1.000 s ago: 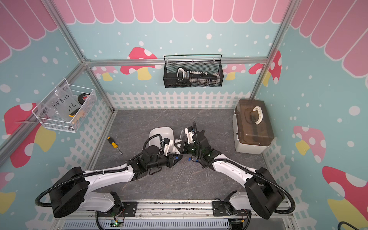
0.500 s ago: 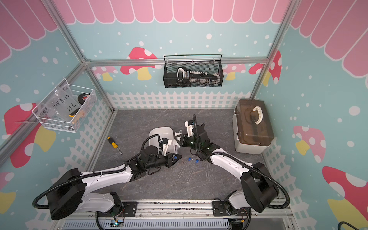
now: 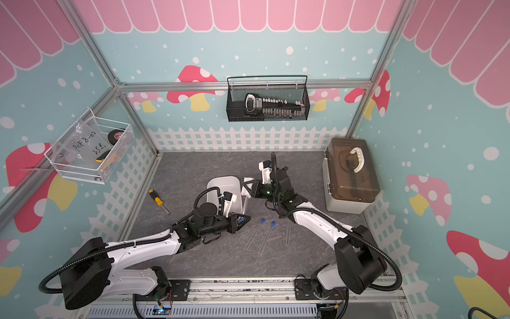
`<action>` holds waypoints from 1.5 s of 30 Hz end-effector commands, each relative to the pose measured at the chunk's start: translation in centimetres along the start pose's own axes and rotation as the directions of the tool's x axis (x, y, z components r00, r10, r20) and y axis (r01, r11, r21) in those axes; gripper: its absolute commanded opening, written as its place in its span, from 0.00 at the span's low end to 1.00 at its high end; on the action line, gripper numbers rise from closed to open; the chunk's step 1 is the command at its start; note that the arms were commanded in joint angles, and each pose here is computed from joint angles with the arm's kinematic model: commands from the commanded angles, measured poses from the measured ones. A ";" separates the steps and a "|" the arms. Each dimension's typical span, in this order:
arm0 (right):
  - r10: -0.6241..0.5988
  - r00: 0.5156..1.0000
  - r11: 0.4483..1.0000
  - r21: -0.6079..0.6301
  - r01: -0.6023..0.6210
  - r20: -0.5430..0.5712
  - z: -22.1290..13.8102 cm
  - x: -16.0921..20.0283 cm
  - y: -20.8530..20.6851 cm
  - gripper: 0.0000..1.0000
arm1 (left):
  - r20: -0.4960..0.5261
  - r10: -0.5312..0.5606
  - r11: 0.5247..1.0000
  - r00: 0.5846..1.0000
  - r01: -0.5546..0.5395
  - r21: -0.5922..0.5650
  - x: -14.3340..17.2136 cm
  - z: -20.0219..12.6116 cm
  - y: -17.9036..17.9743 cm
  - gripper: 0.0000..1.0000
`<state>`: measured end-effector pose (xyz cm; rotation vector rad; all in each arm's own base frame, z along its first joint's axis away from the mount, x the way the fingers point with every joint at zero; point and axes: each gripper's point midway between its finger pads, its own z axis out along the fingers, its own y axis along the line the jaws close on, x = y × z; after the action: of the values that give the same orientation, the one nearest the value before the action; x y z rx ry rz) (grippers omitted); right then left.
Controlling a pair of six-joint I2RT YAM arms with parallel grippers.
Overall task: Wipe the exteriors of test tubes
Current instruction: Wipe the dirt from the test tube.
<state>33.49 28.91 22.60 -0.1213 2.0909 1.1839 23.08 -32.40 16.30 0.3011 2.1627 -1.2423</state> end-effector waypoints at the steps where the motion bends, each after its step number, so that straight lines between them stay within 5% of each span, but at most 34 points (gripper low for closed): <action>1: 0.028 0.999 1.000 0.013 -0.028 -0.045 -0.7 2.9 -0.1 0.23 | 0.037 0.013 1.000 0.999 -0.013 0.007 -1.2 0.0 -0.3 0.09; 14: 0.050 0.997 0.999 0.018 -0.049 -0.065 -1.4 6.9 0.3 0.20 | 0.053 -0.001 1.000 0.999 0.000 0.003 -1.6 0.0 -0.1 0.11; 19: -0.016 0.996 0.999 0.032 0.019 -0.092 -1.1 6.1 0.7 0.19 | 0.061 -0.019 1.000 0.998 0.020 -0.009 -1.5 -0.3 0.2 0.34; 27: -0.060 0.989 0.998 0.009 0.062 -0.136 -0.6 4.8 0.5 0.18 | 0.100 -0.035 0.997 0.994 0.043 -0.071 -1.4 -3.4 1.2 0.53; 37: -0.088 0.960 0.994 -0.088 0.067 -0.266 -1.4 7.2 0.9 0.18 | 0.255 -0.007 0.991 0.967 0.041 -0.129 -6.2 -9.1 2.4 0.54; 45: -0.078 0.963 0.988 -0.151 0.039 -0.258 -2.7 9.2 2.0 0.19 | 0.173 0.016 0.999 0.985 -0.024 0.043 -10.2 -5.7 0.0 0.53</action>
<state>25.37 29.80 17.44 -0.3943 2.2771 1.2820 28.99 -24.65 22.96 0.0940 2.0306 -1.1555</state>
